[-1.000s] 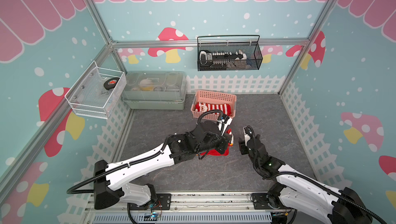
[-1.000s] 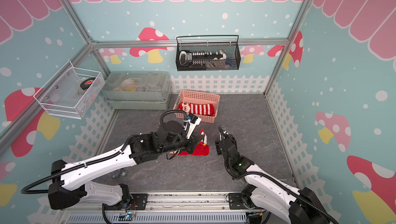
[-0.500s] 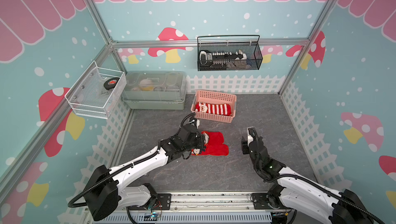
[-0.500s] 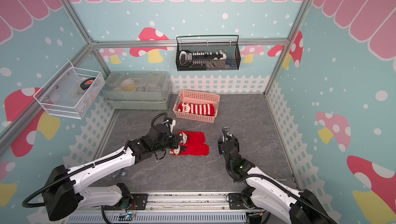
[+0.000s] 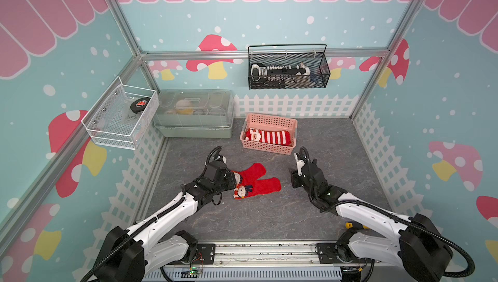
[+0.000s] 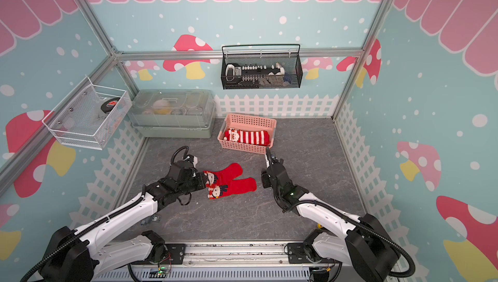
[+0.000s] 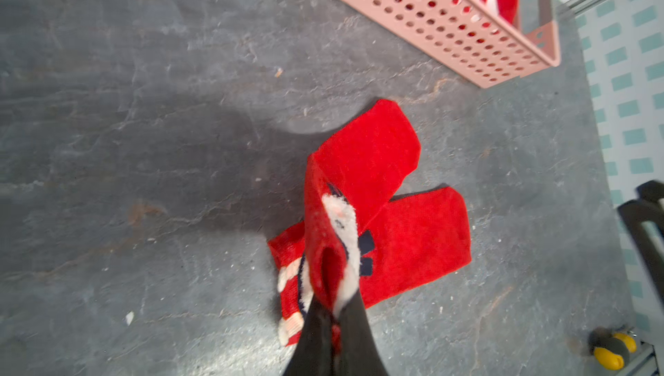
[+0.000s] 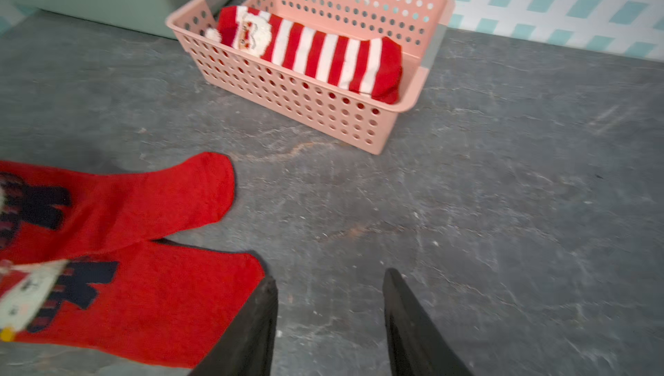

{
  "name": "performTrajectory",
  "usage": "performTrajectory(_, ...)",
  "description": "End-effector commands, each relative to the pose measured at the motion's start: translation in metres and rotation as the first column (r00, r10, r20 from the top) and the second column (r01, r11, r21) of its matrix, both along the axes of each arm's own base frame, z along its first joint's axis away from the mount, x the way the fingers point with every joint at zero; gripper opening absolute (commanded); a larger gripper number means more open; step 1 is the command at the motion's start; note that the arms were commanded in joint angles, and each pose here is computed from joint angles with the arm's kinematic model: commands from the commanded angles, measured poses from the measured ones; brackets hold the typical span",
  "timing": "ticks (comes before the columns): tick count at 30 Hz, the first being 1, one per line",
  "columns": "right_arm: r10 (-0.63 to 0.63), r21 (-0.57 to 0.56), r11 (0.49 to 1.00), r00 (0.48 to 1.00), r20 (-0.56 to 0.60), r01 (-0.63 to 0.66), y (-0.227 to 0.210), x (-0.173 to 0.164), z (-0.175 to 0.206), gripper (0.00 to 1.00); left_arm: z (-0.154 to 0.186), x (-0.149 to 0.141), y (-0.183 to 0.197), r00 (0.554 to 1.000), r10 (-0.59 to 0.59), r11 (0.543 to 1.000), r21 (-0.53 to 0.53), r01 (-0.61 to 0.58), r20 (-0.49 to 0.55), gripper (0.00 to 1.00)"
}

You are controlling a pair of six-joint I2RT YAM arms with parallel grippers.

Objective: Place the socks together as a pair
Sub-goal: Flatten out the sock.

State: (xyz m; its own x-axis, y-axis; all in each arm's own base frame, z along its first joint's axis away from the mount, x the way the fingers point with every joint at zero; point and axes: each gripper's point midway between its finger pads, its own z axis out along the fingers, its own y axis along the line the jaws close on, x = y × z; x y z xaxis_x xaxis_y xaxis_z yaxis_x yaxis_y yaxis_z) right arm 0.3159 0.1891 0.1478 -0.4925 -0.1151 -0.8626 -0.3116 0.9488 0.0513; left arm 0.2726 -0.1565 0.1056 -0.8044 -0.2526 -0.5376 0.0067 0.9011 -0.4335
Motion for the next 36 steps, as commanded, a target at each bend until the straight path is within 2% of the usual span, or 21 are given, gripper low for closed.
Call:
performTrajectory(1,0.108,0.09,0.991,0.984,-0.145,-0.095,0.035,-0.002,-0.007,0.41,-0.013,-0.007,0.011,0.999,0.041,0.999,0.01,-0.041,-0.031,0.0)
performTrajectory(4,0.153,0.125,0.984,0.963,-0.221,-0.128,0.059,0.007,-0.012,0.35,-0.02,-0.012,0.022,0.996,0.078,0.996,0.033,-0.077,-0.034,0.0)
performTrajectory(15,0.136,0.117,0.989,0.891,-0.434,-0.094,0.109,0.043,-0.072,0.26,-0.04,-0.028,0.041,0.988,0.139,0.989,0.054,-0.135,-0.066,0.0)
performTrajectory(20,0.108,0.061,0.994,0.885,-0.454,-0.09,0.125,0.048,-0.085,0.3,-0.043,-0.031,0.04,0.989,0.128,0.991,0.055,-0.124,-0.075,0.0)
performTrajectory(21,0.09,0.025,0.996,0.874,-0.478,-0.088,0.126,0.047,-0.101,0.3,-0.044,-0.031,0.04,0.989,0.126,0.991,0.057,-0.122,-0.078,0.0)
performTrajectory(29,-0.009,-0.12,0.991,0.874,-0.486,-0.057,0.126,0.048,-0.127,0.32,-0.042,-0.031,0.04,0.989,0.127,0.991,0.049,-0.124,-0.071,0.0)
performTrajectory(36,-0.048,-0.185,0.982,0.869,-0.493,-0.051,0.128,0.04,-0.144,0.34,-0.042,-0.031,0.04,0.99,0.125,0.991,0.047,-0.122,-0.068,0.0)
